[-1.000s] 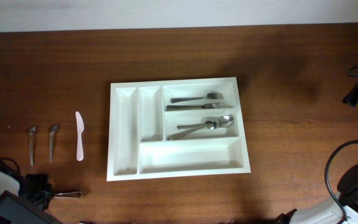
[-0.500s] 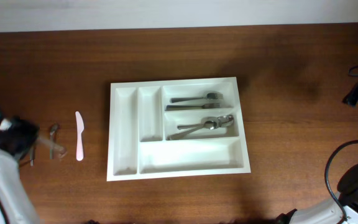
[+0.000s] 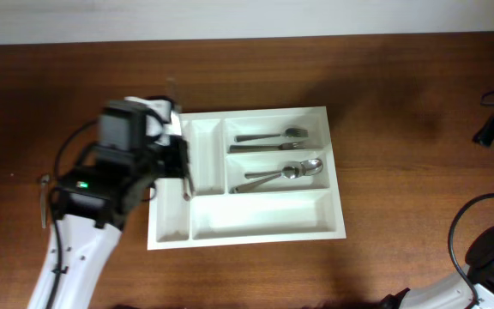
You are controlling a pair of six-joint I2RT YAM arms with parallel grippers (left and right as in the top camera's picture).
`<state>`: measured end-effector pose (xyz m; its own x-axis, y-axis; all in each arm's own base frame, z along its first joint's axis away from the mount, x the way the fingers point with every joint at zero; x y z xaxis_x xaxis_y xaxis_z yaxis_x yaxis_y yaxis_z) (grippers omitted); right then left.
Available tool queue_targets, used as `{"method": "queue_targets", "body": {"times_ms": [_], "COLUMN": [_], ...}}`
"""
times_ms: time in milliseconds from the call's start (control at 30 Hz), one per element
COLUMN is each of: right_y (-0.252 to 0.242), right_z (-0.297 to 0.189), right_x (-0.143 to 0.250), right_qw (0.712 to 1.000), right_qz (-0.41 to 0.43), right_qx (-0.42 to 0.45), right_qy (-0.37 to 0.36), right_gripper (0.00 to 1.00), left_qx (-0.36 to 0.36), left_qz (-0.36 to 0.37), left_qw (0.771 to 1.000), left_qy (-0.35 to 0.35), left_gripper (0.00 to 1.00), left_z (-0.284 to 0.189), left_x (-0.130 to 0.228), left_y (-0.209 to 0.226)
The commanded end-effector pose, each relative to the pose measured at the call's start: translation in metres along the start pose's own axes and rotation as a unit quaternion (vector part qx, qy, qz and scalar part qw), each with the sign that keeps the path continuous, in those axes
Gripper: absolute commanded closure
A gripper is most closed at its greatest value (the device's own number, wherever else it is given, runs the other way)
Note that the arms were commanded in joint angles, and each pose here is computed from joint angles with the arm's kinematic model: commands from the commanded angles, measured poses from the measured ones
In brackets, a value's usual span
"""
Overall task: Pack container
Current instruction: 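Lift the tongs and carry them over the tray, then lower the tongs into the bottom compartment and open the left gripper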
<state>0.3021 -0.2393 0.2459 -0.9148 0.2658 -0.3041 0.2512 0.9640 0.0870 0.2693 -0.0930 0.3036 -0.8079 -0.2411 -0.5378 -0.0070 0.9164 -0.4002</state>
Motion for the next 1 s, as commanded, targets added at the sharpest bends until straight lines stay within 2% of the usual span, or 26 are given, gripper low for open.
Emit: {"method": "queue_targets", "body": {"times_ms": [0, 133, 433, 533, 667, 967], "right_y": [0.003, 0.003, 0.003, 0.003, 0.003, 0.003], "right_z": [-0.007, -0.007, -0.007, -0.007, -0.007, -0.007], "right_x": [0.001, 0.001, 0.001, 0.001, 0.001, 0.001], "right_qw": [1.0, 1.0, 1.0, 1.0, 1.0, 1.0], "right_qz": [0.001, 0.001, 0.001, 0.001, 0.001, 0.001], "right_qx": [-0.002, -0.002, -0.002, -0.002, -0.002, -0.002], "right_qy": [-0.01, -0.01, -0.01, -0.01, -0.01, -0.01], "right_gripper": [0.01, 0.01, 0.01, 0.01, 0.01, 0.01], "left_qx": [-0.024, -0.013, 0.0, 0.05, 0.106, 0.13], "left_qz": [0.12, 0.217, 0.26, 0.329, 0.407, 0.534], "left_qw": [0.992, 0.976, 0.966, 0.942, 0.905, 0.827], "left_qy": [-0.021, -0.008, 0.014, 0.038, 0.064, 0.117], "left_gripper": [0.89, 0.88, 0.88, 0.82, 0.78, 0.78], "left_z": [-0.004, 0.002, 0.017, 0.02, 0.026, 0.053], "left_x": [0.007, 0.02, 0.03, 0.039, 0.053, 0.085], "left_y": [-0.02, -0.04, -0.053, -0.063, -0.076, -0.093]}}
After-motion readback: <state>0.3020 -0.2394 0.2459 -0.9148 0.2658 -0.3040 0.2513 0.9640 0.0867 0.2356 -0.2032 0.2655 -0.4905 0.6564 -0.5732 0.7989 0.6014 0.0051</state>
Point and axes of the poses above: each gripper's point midway between its finger pads, its own z axis out along the fingers, its own y axis along the line the jaws close on, x = y × z, the point moved 8 cm from there along -z, back along the fingers, and after that the axes turned 14 degrees about -z, right-handed, at the moved point
